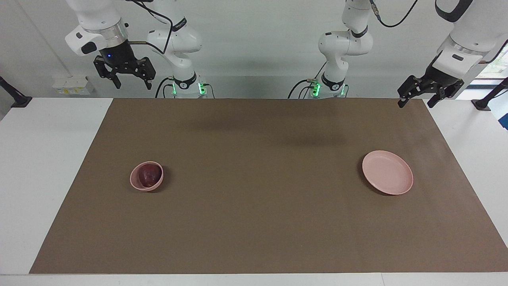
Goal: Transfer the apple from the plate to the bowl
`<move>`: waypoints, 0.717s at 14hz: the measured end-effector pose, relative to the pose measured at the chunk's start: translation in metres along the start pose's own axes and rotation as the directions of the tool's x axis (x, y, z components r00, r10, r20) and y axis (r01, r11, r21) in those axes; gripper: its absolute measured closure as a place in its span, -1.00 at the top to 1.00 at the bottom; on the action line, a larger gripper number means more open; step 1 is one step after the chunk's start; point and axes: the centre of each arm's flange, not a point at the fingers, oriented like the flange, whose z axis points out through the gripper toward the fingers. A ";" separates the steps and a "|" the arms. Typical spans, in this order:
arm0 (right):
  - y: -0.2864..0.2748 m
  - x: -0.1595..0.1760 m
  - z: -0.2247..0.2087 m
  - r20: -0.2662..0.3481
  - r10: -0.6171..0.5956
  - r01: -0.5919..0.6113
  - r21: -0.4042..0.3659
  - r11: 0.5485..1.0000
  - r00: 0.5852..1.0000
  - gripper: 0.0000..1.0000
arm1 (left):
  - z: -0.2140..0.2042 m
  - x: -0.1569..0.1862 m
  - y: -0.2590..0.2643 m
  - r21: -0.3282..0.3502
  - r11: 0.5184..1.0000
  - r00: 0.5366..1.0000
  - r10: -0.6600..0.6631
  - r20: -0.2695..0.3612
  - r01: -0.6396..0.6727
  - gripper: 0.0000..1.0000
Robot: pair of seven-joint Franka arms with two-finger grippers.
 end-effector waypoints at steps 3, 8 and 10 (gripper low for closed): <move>0.001 0.000 0.000 0.001 0.002 -0.002 0.008 1.000 1.000 1.00 | 0.000 0.000 0.000 0.000 1.000 1.000 0.000 0.000 0.000 1.00; 0.002 -0.001 -0.005 -0.009 0.004 -0.004 0.012 1.000 1.000 1.00 | 0.000 0.000 0.000 0.000 1.000 1.000 0.000 0.000 0.000 1.00; 0.002 -0.001 -0.006 -0.011 0.005 -0.005 0.012 1.000 1.000 1.00 | 0.000 0.000 0.000 0.000 1.000 1.000 0.000 0.000 0.000 1.00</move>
